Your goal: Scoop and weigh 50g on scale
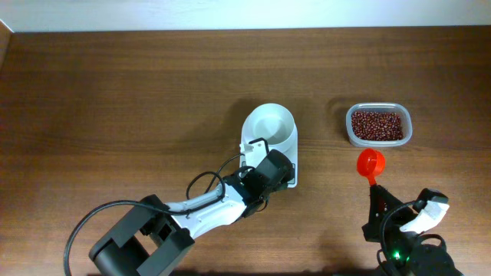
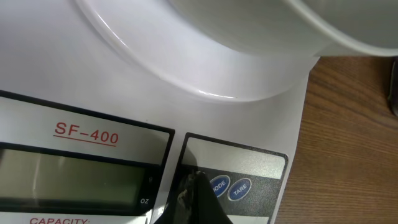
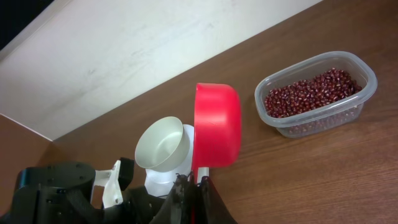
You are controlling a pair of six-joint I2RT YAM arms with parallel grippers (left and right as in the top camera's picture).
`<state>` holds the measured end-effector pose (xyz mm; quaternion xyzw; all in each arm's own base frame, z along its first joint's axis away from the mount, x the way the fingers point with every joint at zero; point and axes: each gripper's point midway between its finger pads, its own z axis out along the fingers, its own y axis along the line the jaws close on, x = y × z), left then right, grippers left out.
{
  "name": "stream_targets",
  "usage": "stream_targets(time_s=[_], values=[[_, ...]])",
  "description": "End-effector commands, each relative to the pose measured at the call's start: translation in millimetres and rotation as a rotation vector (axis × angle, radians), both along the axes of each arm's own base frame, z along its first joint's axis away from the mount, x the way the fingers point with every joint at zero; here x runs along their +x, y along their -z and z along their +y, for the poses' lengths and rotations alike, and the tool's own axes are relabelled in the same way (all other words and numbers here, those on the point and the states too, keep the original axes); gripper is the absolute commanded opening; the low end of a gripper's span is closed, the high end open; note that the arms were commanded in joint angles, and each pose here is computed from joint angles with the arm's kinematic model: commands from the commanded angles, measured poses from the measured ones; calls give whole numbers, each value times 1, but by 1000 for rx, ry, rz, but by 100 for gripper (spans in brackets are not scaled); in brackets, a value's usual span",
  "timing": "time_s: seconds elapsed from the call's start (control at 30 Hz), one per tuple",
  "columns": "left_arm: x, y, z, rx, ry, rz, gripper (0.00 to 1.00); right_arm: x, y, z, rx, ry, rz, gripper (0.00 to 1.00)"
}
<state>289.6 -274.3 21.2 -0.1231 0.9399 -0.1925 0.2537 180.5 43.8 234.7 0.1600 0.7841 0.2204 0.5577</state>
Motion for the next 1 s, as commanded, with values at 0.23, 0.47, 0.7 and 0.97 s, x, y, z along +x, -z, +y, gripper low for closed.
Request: stream_targets(time_s=[0.23, 0.47, 0.7, 0.97], values=[[2, 6, 5, 45, -7, -6, 0, -1, -10, -4, 11, 11, -26, 4], [0, 16, 3, 32, -27, 22, 0, 0, -14, -3, 25, 11, -44, 4], [-20, 13, -2, 7, 61, 108, 0, 0, -14, -4, 21, 16, -41, 4], [-28, -107, 55, 74, 35, -134, 0, 1, -14, -18, -4, 95, -49, 4]])
